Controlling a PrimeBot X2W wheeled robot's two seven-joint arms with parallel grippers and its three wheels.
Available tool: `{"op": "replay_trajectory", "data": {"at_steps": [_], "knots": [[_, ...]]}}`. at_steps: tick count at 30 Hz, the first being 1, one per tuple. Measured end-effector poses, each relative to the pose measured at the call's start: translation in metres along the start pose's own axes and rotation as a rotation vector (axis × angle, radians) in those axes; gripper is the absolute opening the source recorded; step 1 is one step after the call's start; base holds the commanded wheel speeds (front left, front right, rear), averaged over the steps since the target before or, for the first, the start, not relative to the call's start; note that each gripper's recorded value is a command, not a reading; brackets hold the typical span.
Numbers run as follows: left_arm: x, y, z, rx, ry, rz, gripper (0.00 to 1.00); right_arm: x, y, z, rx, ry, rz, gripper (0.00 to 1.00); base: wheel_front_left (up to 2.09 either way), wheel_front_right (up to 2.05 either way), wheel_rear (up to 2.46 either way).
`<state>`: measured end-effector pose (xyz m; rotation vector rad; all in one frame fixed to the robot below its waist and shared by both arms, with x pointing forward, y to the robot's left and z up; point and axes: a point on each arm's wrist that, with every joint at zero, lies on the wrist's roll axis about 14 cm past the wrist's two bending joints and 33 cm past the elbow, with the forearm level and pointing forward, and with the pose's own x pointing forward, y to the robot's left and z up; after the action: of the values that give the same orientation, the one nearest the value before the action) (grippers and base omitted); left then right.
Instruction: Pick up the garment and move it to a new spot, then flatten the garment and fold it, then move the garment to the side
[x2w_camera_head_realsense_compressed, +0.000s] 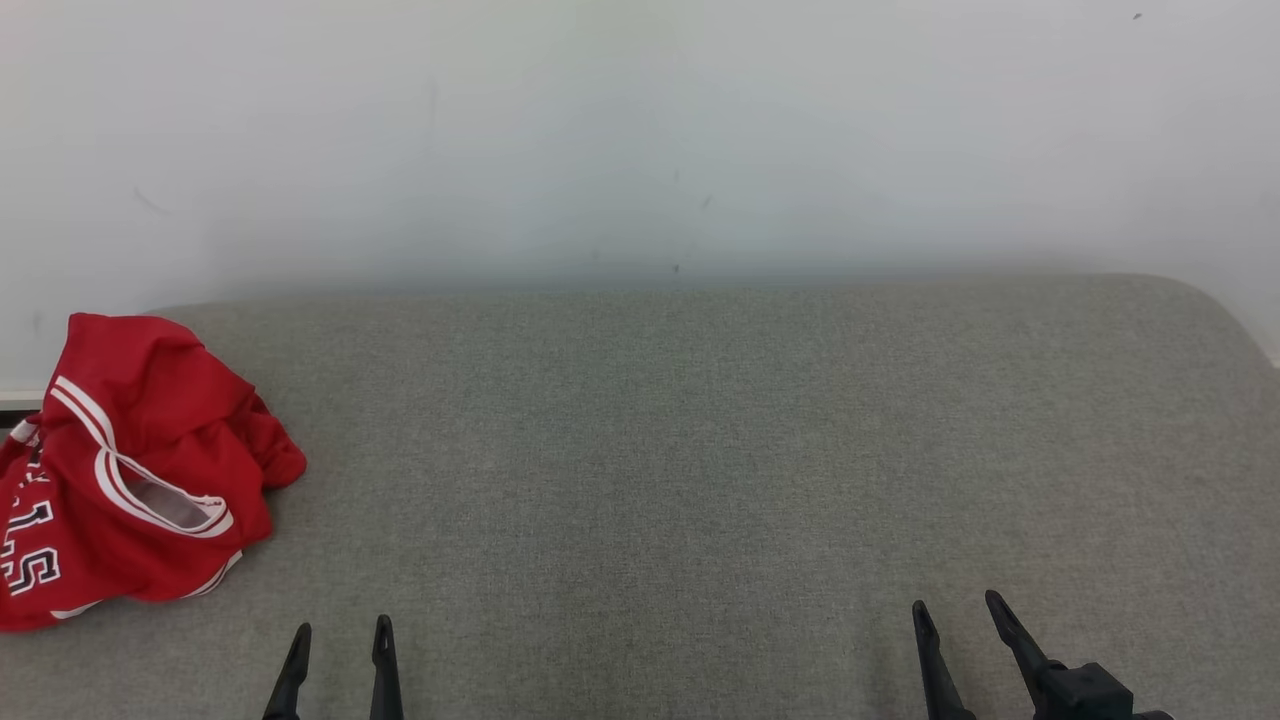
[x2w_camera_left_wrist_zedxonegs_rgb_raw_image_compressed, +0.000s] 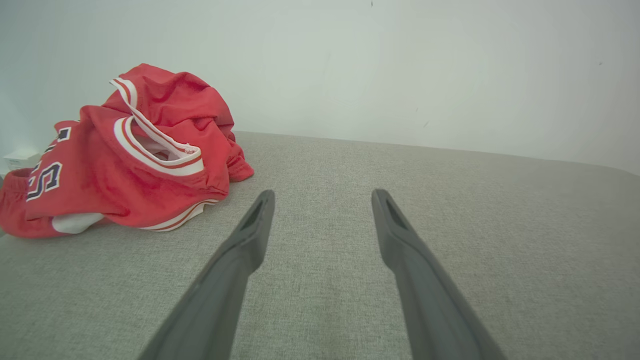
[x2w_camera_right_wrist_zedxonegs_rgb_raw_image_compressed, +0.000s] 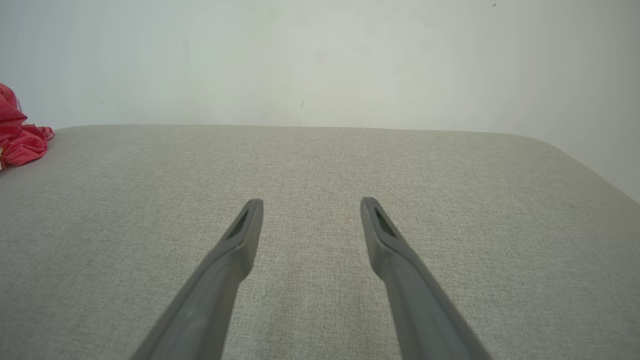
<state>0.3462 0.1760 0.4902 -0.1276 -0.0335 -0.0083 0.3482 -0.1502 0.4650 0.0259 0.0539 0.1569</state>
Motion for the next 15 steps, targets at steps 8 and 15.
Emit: {"op": "replay_trajectory", "data": {"at_steps": [8,15], "knots": [[-0.0001,-0.0005,-0.0025,0.002,0.008,-0.003,1.00,0.0004,-0.0002,-0.0007,0.002,0.002,0.000,1.00,0.00,0.00,0.00],[-0.0009,0.0003,-0.0029,0.002,0.009,0.000,1.00,0.0008,0.0008,-0.0015,0.002,0.005,0.003,1.00,0.00,0.00,0.00]]}}
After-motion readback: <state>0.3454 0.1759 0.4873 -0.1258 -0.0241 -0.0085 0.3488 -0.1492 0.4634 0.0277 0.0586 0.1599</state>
